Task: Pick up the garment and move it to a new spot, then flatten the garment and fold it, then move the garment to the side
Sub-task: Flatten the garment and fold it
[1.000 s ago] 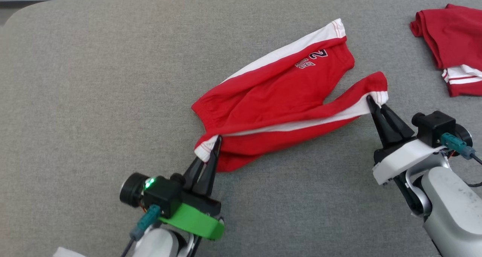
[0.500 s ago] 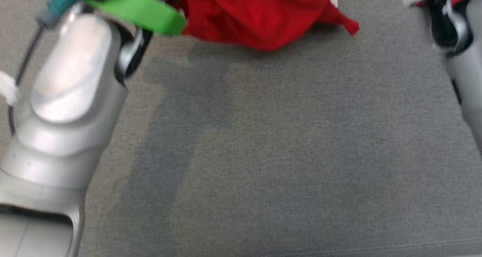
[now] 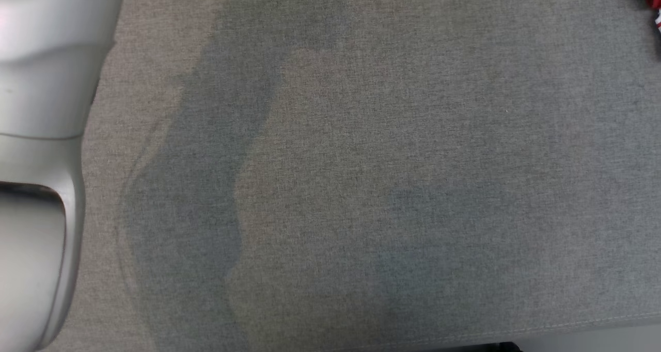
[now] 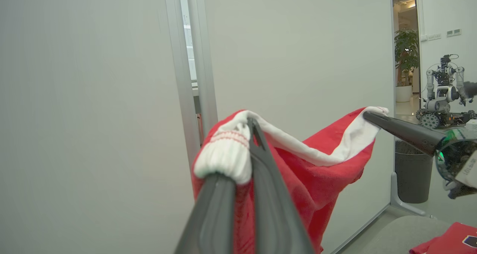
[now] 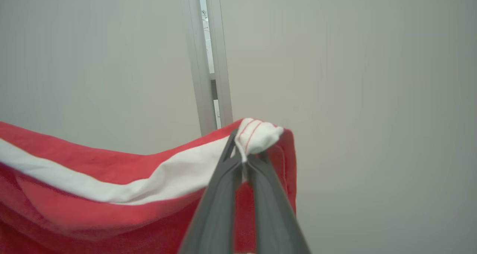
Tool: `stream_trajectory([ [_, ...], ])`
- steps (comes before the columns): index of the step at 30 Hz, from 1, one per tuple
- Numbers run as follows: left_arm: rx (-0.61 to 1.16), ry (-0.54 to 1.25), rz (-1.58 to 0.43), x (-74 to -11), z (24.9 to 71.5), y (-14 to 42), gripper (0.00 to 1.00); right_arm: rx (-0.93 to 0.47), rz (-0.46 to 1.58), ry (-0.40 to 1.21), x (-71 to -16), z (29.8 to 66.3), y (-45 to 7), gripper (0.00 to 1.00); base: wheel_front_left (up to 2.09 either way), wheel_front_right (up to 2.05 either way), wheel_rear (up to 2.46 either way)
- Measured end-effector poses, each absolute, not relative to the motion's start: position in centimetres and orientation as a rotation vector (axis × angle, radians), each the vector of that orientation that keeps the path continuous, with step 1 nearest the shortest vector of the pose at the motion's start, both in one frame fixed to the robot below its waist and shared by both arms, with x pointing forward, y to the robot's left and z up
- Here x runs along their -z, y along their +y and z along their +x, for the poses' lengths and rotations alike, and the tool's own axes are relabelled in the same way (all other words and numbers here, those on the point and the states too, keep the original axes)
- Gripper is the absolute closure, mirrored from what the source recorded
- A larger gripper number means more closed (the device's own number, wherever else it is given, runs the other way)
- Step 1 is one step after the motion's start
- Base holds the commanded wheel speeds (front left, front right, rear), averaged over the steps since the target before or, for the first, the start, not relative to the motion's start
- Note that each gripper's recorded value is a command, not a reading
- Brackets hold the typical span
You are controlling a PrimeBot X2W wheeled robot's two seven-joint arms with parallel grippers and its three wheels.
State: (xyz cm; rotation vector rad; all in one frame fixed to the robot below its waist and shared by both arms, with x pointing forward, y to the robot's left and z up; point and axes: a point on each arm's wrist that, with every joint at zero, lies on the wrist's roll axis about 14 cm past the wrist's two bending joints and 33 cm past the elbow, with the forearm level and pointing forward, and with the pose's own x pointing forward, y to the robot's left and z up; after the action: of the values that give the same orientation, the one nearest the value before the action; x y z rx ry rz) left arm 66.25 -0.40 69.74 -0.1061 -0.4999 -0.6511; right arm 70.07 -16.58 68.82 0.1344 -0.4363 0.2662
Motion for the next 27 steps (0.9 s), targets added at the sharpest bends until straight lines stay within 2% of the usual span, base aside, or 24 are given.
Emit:
stream_trajectory([
  [3,0.688,-0.421,-0.107,-65.3,65.7,-1.6,1.0,-0.265,0.124,-0.352,-64.3,70.1,-16.8,1.0,0.0,0.0,0.0],
  [7,0.686,-0.3,-0.164,-59.6,63.9,-1.4,1.0,-0.262,0.15,-0.231,-58.0,68.2,-16.9,1.0,0.0,0.0,0.0],
  [16,0.637,-0.066,-0.277,-49.6,55.4,-0.5,1.0,-0.248,0.177,-0.008,-47.6,59.5,-18.1,1.0,0.0,0.0,0.0],
  [27,0.641,0.128,-0.289,-44.2,44.1,-0.2,1.0,-0.237,0.272,0.108,-44.3,48.6,-17.8,1.0,0.0,0.0,0.0],
])
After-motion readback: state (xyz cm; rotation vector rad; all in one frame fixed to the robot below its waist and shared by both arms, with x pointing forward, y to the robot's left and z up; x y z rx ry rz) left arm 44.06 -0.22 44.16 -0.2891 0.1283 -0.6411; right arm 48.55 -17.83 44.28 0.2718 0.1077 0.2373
